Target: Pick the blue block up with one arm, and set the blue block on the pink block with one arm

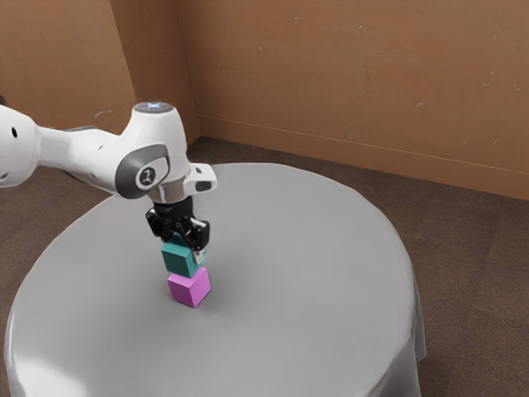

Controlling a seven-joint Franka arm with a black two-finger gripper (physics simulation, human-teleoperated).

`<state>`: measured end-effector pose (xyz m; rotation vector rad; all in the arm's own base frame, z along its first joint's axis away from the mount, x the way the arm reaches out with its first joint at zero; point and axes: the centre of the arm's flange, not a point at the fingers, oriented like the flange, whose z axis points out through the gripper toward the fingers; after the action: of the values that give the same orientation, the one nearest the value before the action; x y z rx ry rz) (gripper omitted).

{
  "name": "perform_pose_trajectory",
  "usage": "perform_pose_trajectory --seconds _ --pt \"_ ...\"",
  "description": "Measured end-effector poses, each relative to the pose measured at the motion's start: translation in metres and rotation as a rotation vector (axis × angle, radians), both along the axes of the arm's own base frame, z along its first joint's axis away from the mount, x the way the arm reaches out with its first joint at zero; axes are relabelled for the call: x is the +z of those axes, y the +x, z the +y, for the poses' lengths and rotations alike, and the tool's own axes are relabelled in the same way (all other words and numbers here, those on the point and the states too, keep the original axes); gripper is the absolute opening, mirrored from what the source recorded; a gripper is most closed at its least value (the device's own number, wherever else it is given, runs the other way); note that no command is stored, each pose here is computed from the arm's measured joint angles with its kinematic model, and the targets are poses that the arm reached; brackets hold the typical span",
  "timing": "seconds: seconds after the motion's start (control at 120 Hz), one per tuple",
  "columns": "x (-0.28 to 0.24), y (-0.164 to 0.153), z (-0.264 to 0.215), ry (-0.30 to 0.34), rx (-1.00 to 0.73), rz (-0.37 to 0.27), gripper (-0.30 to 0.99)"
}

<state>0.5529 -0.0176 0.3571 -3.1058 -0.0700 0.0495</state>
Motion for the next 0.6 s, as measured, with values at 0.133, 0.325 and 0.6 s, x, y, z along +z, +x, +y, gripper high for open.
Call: perform_pose_trajectory --seconds 0.133,0.325,0.6 --pt "-0.002 -0.009 -0.001 -0.004 0.018 -0.006 0.35" --pt "-0.003 -0.009 0.001 -0.011 0.028 -0.01 0.45" --pt "0.052 0.019 0.011 -0.017 0.034 -0.083 0.63"
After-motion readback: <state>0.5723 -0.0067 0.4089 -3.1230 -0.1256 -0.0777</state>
